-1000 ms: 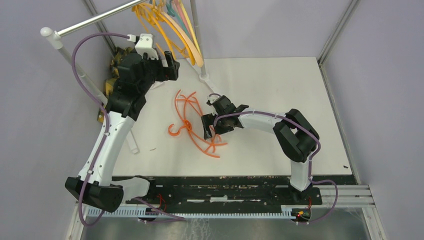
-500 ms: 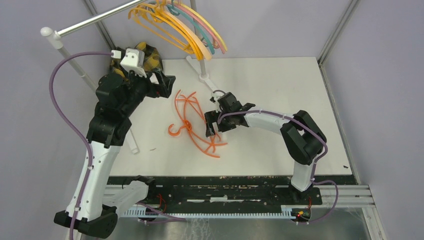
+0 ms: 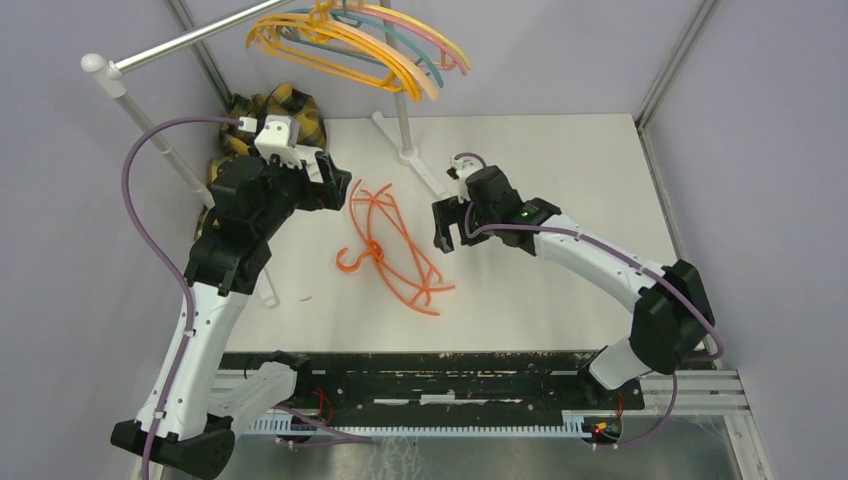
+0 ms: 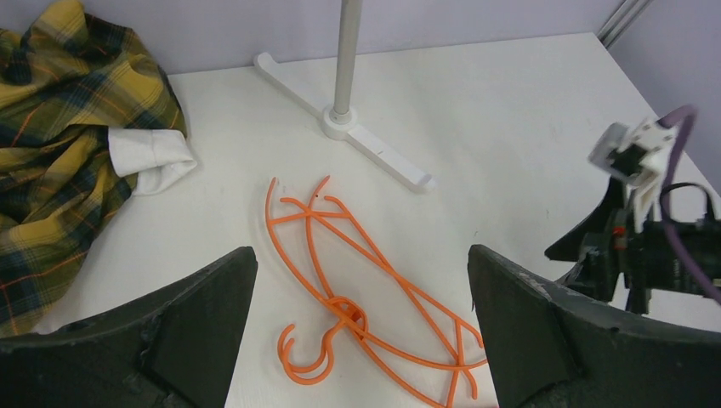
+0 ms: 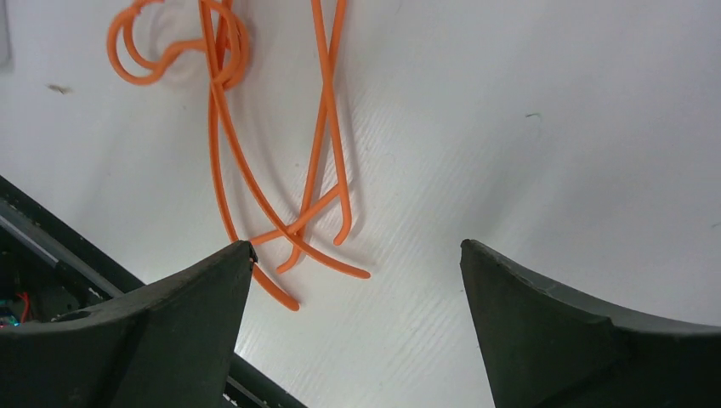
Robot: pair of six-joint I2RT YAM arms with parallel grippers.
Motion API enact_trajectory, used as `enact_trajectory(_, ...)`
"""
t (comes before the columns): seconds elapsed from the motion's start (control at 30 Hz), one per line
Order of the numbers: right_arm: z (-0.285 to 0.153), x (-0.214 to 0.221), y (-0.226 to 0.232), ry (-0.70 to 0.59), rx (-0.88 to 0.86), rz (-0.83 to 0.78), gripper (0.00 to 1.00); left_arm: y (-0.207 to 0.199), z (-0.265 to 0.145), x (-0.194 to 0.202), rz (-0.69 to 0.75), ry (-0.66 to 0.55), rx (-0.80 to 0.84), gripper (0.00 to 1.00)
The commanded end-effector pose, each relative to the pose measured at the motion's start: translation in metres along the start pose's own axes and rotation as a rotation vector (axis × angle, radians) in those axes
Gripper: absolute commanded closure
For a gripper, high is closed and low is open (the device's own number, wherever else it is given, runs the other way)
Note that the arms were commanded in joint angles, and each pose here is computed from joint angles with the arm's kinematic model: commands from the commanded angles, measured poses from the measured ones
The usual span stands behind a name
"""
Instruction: Organize the hangers
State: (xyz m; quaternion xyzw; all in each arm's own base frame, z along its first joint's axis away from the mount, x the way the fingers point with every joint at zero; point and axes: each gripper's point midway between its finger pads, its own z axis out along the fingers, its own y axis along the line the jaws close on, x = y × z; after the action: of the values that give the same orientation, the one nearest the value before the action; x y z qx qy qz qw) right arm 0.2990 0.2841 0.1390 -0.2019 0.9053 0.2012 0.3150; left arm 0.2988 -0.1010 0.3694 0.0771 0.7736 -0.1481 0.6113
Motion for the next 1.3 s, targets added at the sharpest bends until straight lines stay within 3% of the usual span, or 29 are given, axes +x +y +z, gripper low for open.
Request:
enact_trajectory(0.0,-0.014,-0.023,-0.015,-0.089,0.011,0.027,0.00,0.001,0.000,0.000,-0.081,-0.024,-0.014,0.01)
enact_trajectory(0.17,0.007,-0.011,0.007,-0.049,0.063,-0.085,0.03,0.017,0.007,0.030,-0.138,0.056,-0.091,0.01)
enact_trajectory(0.47,0.055,0.016,0.101,0.041,-0.106,-0.241,0.20,0.040,-0.006,0.072,-0.242,0.063,-0.231,0.00)
enact_trajectory(0.97,0.121,0.054,0.099,0.153,-0.088,-0.282,0.31,0.040,-0.018,0.103,-0.257,0.108,-0.228,0.02)
enact_trajectory(1.03,0.123,0.056,0.097,0.157,-0.080,-0.285,0.39,0.040,-0.019,0.104,-0.256,0.109,-0.229,0.02)
enact_trajectory(1.27,0.116,0.055,0.092,0.158,-0.064,-0.291,0.97,0.037,-0.026,0.098,-0.254,0.093,-0.215,0.02)
